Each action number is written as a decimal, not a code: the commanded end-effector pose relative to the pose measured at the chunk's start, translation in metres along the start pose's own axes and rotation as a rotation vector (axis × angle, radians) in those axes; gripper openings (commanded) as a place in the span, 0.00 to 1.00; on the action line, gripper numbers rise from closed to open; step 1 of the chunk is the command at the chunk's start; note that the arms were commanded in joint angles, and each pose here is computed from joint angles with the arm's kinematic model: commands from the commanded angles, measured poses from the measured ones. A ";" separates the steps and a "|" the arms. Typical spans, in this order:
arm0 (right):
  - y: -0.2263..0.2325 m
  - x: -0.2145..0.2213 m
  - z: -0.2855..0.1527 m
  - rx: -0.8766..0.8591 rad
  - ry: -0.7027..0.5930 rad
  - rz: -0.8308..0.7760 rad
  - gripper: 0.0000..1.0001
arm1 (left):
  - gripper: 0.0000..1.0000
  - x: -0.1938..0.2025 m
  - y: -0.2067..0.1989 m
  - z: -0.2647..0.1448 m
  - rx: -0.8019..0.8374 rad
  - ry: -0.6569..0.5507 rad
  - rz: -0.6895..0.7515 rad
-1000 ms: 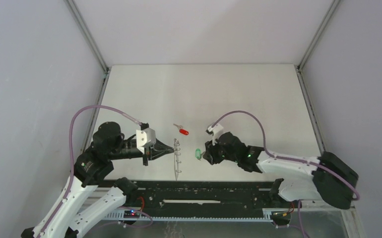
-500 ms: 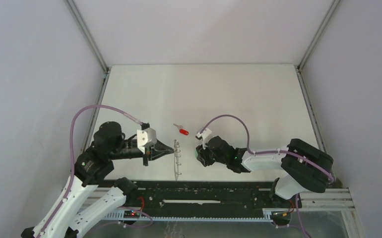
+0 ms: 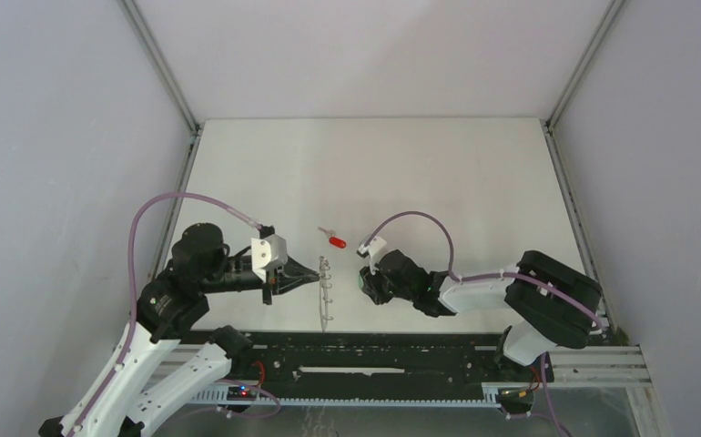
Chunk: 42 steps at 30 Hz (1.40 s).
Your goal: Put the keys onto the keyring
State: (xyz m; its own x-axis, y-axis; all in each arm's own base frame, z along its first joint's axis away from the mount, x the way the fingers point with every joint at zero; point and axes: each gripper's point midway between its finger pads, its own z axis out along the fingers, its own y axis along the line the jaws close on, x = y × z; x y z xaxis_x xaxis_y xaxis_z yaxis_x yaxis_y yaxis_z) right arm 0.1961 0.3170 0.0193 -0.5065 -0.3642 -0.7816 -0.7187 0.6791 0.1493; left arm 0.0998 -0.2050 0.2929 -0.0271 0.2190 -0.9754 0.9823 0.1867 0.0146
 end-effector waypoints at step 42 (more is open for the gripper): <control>0.125 -0.139 -0.174 -0.577 -0.372 -0.145 0.00 | 0.00 0.013 0.014 0.004 -0.060 0.014 0.015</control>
State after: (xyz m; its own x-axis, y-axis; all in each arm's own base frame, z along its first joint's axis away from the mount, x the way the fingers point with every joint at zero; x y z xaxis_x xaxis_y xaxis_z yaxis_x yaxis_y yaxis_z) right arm 0.1064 0.3320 0.2035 -0.2984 -0.1810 -0.9371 -0.9359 0.2480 0.2501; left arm 0.1078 -0.2021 0.2787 -0.0515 0.2486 -0.9672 0.9730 0.2308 0.0076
